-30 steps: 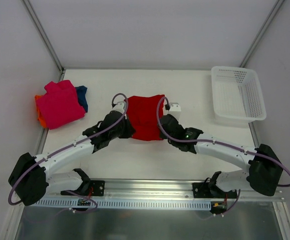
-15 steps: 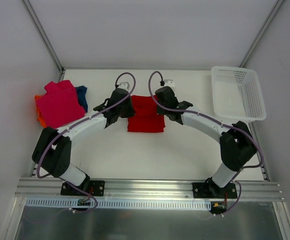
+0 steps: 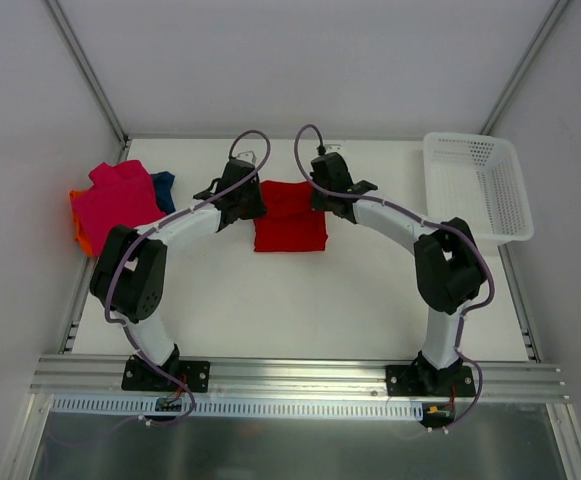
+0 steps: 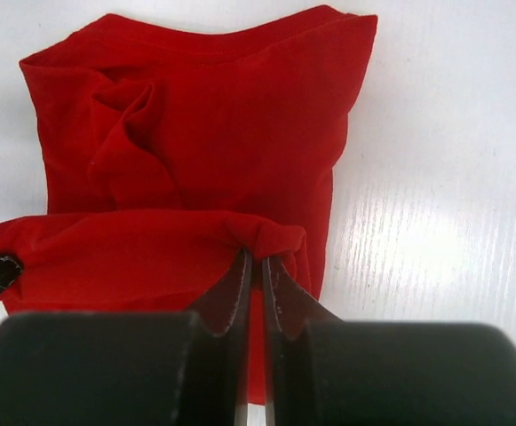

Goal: Fold and stack the t-shirts
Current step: Fold the tshirt

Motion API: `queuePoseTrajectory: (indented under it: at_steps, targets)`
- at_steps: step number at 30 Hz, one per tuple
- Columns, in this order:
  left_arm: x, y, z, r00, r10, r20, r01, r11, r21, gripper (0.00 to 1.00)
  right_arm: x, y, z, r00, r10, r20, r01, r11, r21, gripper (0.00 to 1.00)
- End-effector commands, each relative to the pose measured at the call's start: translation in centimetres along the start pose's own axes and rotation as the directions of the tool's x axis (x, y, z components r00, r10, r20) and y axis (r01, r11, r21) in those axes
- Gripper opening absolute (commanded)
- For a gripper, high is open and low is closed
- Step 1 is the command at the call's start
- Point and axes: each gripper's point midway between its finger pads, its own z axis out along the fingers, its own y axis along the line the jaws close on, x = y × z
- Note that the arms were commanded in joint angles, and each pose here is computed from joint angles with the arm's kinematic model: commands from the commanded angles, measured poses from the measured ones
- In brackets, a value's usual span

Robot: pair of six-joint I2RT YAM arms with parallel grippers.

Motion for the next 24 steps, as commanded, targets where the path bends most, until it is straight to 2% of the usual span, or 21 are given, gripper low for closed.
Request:
queuePoseTrajectory:
  at_steps: [1, 9, 13, 15, 16, 18, 19, 20, 22, 23, 24]
  targets:
    - [-3.1, -0.5, -0.4, 0.998, 0.001, 0.067, -0.003, 1.0, 0.029, 0.0, -4.2, -0.2, -0.5, 0.996, 0.005, 0.085, -0.004, 1.0, -0.008, 0.0]
    - [-6.7, -1.9, -0.2, 0.993, -0.019, 0.113, 0.01, 0.996, 0.086, 0.0, -8.3, -0.5, -0.3, 0.989, 0.039, 0.142, -0.036, 0.999, -0.024, 0.0]
    - [-8.3, -1.9, 1.2, 0.992, -0.047, 0.114, 0.035, 0.994, 0.105, 0.0, -9.4, -1.0, 1.3, 0.991, 0.041, 0.13, -0.039, 0.999, -0.018, 0.0]
    - [-8.9, -1.5, 1.9, 0.991, -0.057, 0.117, 0.045, 0.994, 0.102, 0.0, -11.3, -0.7, 1.5, 0.986, 0.045, 0.163, -0.041, 0.999, -0.03, 0.0]
    - [-9.6, -1.5, 2.7, 0.99, -0.063, 0.124, 0.051, 0.994, 0.099, 0.0, -11.0, -1.1, 2.7, 0.989, 0.047, 0.143, -0.044, 0.999, -0.024, 0.0]
    - [-10.7, -0.9, 3.6, 0.987, -0.082, 0.135, 0.07, 0.994, 0.089, 0.0, -13.5, -1.1, 3.2, 0.981, 0.066, 0.184, -0.06, 0.997, -0.037, 0.0]
    - [-11.5, -0.7, 4.7, 0.985, -0.092, 0.144, 0.08, 0.993, 0.083, 0.0, -12.8, -1.2, 5.2, 0.985, 0.067, 0.161, -0.062, 0.997, -0.038, 0.0]
    - [-12.0, -0.4, 5.3, 0.983, -0.103, 0.153, 0.092, 0.993, 0.074, 0.0, -15.2, -0.6, 5.0, 0.974, 0.086, 0.209, -0.073, 0.995, -0.068, 0.0]
    - [-13.7, 0.7, 6.6, 0.973, -0.133, 0.191, 0.127, 0.991, 0.041, 0.0, -16.4, -0.7, 6.5, 0.969, 0.117, 0.218, -0.098, 0.99, -0.098, 0.0]
    - [-14.4, 1.5, 7.0, 0.967, -0.138, 0.213, 0.138, 0.99, 0.014, 0.0, -15.6, -0.9, 8.7, 0.972, 0.119, 0.2, -0.101, 0.99, -0.099, 0.0]
    - [-15.1, 1.7, 7.3, 0.963, -0.14, 0.231, 0.142, 0.99, 0.009, 0.0, -18.0, -0.4, 8.4, 0.959, 0.136, 0.25, -0.106, 0.986, -0.128, 0.0]
